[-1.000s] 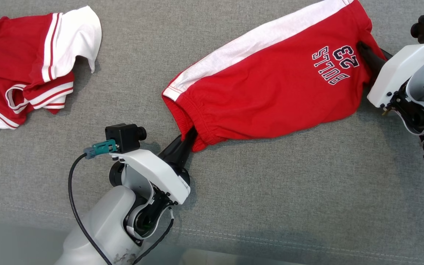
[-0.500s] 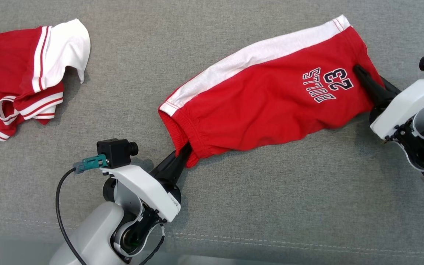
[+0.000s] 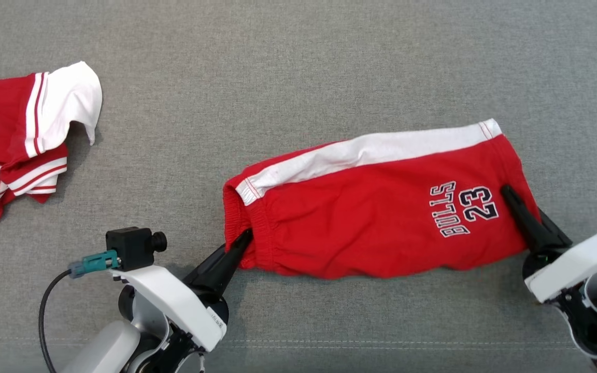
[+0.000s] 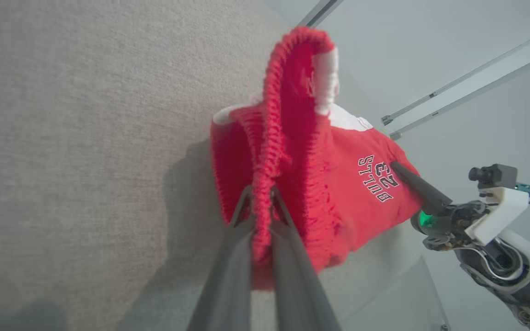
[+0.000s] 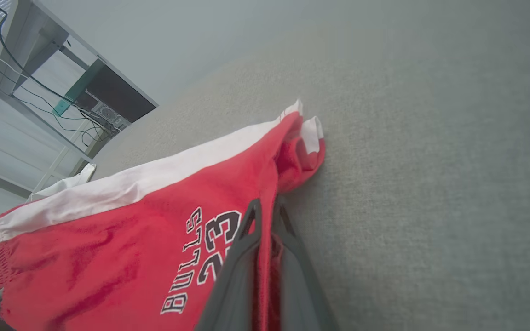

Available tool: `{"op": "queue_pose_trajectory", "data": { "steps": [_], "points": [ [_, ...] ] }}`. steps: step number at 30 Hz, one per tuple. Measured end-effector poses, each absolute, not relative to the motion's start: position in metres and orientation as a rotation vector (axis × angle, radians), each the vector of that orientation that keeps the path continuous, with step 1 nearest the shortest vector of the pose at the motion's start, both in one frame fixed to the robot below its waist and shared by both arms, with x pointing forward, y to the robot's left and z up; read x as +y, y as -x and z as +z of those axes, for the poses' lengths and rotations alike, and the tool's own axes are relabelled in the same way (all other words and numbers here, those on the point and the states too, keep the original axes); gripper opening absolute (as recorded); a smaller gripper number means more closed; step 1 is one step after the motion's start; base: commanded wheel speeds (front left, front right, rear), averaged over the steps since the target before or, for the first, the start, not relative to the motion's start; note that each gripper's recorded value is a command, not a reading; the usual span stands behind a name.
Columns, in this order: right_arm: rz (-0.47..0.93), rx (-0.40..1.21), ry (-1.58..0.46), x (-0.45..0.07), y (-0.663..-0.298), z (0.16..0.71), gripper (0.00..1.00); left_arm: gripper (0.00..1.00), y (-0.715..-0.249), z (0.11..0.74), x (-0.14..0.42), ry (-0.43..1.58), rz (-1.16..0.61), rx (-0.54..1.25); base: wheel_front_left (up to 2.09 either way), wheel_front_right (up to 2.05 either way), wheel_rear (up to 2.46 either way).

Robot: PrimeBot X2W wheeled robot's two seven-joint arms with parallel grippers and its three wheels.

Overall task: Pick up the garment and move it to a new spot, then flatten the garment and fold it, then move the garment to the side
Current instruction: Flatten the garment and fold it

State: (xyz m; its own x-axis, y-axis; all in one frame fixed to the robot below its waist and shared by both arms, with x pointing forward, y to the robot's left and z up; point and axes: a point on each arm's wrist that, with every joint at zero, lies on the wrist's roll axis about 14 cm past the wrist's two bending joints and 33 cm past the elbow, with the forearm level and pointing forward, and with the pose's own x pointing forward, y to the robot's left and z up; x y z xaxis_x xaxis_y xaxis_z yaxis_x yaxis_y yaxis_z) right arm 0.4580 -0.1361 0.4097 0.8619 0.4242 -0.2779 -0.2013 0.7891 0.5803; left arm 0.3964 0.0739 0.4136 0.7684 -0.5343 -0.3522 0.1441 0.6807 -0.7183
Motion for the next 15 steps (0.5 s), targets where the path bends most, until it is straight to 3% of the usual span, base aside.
{"op": "queue_pose_trajectory", "data": {
  "steps": [7,13,14,15],
  "points": [
    [0.246,0.424,-0.620,-0.148,-0.414,0.397,0.00,0.00,-0.388,0.422,0.073,0.732,-0.423,0.600,0.00,0.00,0.00],
    [0.219,0.433,-0.571,-0.146,-0.403,0.392,0.00,0.00,-0.386,0.414,0.070,0.745,-0.421,0.653,0.00,0.00,0.00],
    [0.219,0.439,-0.558,-0.146,-0.402,0.391,0.11,0.15,-0.385,0.411,0.070,0.741,-0.416,0.663,0.00,0.00,0.00],
    [0.212,0.434,-0.561,-0.146,-0.403,0.391,0.44,0.37,-0.385,0.409,0.072,0.741,-0.408,0.668,0.00,0.00,0.00]
  ]
}}
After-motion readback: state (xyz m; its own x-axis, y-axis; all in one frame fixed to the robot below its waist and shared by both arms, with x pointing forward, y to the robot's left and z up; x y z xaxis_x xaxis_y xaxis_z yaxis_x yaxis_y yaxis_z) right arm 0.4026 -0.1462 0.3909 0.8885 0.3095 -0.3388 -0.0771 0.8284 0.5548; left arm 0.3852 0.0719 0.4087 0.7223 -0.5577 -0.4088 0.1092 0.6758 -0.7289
